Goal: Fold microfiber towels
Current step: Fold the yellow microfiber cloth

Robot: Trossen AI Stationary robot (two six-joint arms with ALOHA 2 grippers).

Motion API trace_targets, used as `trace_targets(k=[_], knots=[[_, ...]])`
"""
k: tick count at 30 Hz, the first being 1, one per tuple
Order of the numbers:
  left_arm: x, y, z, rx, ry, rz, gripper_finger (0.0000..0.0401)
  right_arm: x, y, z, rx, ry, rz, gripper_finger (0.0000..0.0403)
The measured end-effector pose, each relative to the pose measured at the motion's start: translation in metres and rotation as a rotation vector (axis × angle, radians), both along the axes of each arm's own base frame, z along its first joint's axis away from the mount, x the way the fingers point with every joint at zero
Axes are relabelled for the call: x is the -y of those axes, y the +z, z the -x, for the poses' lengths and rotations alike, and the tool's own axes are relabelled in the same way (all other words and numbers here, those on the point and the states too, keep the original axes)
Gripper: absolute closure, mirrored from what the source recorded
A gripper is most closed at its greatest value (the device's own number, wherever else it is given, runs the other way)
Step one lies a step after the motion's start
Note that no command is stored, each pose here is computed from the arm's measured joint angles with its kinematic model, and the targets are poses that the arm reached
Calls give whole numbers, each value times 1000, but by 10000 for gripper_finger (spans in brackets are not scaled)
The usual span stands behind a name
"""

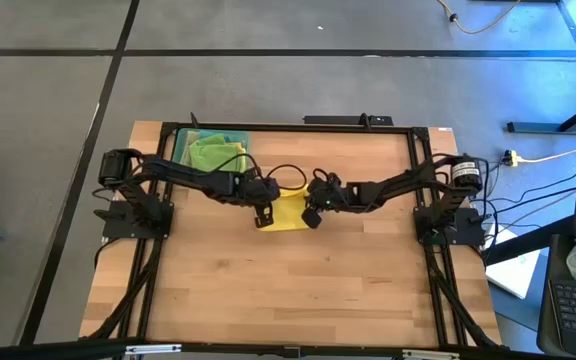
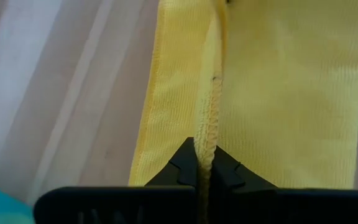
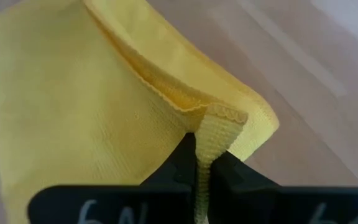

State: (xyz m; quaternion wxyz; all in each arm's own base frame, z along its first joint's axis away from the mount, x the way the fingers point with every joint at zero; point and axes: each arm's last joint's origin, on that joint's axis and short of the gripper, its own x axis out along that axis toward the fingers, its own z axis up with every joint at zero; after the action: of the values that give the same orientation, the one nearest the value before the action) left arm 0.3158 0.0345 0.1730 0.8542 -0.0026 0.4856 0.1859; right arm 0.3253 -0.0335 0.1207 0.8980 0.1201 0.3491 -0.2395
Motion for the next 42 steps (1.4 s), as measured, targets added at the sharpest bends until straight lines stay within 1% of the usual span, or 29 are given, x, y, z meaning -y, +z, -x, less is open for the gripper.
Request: trace_targets(k=[2, 5, 8, 16, 20, 23, 25, 27, 29, 33, 38, 40, 42], knots=[[0, -5, 1, -14, 2, 2, 401, 1, -2, 0, 3, -41, 12, 387], [1, -13, 4, -18, 10, 5, 401, 3, 0, 0, 40, -141, 21, 387], [1, -22, 11, -40, 24, 12, 401, 4, 0, -1, 72, -189, -13, 387], [2, -37, 19, -25, 22, 16, 401, 3, -20, -3, 22, -125, -88, 387], [2, -39, 21, -40, 20, 17, 401, 3, -21, -6, 46, -112, -99, 387], [2, -39, 22, -51, -9, 15, 401, 3, -20, -7, 61, -114, -99, 381], [3, -40, 23, -61, -23, 19, 396, 4, -20, -7, 56, -119, -111, 367], [3, -40, 23, -67, -29, 22, 382, 3, -19, -9, 61, -125, -139, 348], [3, -40, 23, -71, -28, 22, 363, 3, -17, -11, 59, -135, -157, 324], [3, -41, 25, -87, -1, 22, 326, 3, -9, -15, 76, -110, -179, 269], [2, -34, 30, -97, 23, -8, 297, 3, 11, -14, 44, -99, -162, 199], [2, -26, 35, -97, 50, -25, 292, 3, 20, -13, 29, -74, -138, 177], [2, -17, 36, -59, 76, -26, 290, 2, 31, -10, 33, -49, -117, 160]])
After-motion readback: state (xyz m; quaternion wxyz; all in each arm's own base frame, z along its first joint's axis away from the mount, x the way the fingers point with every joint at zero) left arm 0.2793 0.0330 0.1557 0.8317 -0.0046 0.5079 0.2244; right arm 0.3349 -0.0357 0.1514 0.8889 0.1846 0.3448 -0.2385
